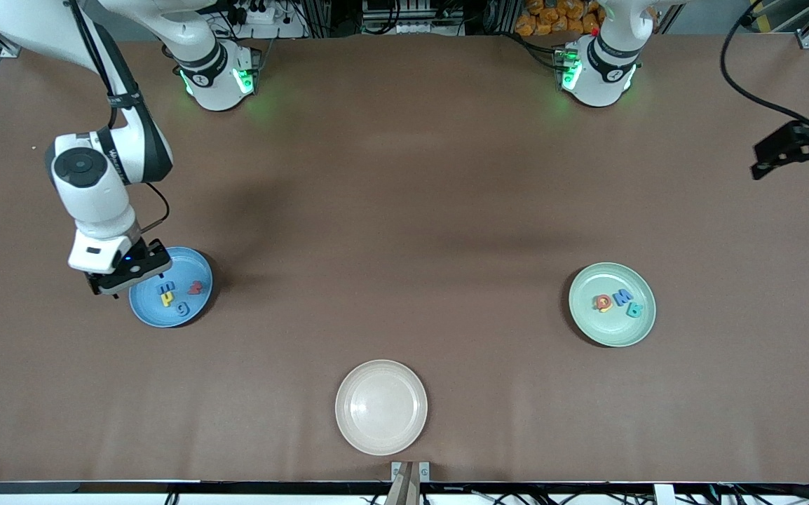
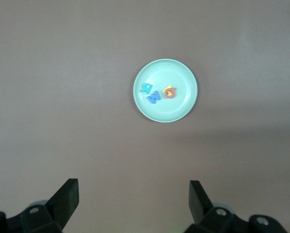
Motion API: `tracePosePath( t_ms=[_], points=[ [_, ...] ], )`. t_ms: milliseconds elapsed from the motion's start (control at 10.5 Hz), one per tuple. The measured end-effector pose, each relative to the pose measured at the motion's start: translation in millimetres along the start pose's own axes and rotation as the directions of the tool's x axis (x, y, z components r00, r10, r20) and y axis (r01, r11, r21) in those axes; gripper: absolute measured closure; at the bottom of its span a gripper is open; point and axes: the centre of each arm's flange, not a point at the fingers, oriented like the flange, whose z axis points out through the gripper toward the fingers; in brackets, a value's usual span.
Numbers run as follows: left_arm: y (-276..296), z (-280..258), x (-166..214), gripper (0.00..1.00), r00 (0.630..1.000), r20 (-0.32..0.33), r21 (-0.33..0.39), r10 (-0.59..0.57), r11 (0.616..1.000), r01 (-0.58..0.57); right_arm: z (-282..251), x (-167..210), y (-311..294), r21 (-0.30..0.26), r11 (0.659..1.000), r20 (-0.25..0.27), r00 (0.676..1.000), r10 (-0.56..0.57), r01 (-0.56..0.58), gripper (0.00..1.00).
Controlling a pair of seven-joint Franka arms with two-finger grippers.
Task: Sort upper and lower case letters into plates
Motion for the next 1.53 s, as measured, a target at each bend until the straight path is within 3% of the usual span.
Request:
tracePosePath(
  t_ms=[287,478,1051,1242,1529],
  points=[
    [8.0,0.4,-0.4,0.0,1.0,0.003,0.0,-0.011,1.0,0.011,-55.3,22.0,31.9,0.145,0.962,0.103,0.97,0.22,-0.233,0.0],
    [6.8,0.6,-0.5,0.0,0.999,0.004,0.0,-0.054,0.999,0.054,-98.1,36.9,55.0,0.211,0.927,0.131,0.948,0.288,-0.311,0.0],
    [4.6,3.7,-0.5,0.0,0.99,0.011,0.002,-0.14,0.99,0.139,-235.7,35.9,106.2,0.244,0.864,0.187,0.896,0.404,-0.44,0.0],
    [3.3,3.8,-0.4,0.0,0.986,0.011,0.002,-0.165,0.986,0.165,-264.1,21.3,120.0,0.285,0.832,0.179,0.879,0.442,-0.477,0.0],
    [1.1,4.2,-0.3,0.0,0.985,0.012,0.002,-0.174,0.985,0.174,-288.2,8.3,125.1,0.283,0.81,0.169,0.858,0.485,-0.514,0.0]
  ],
)
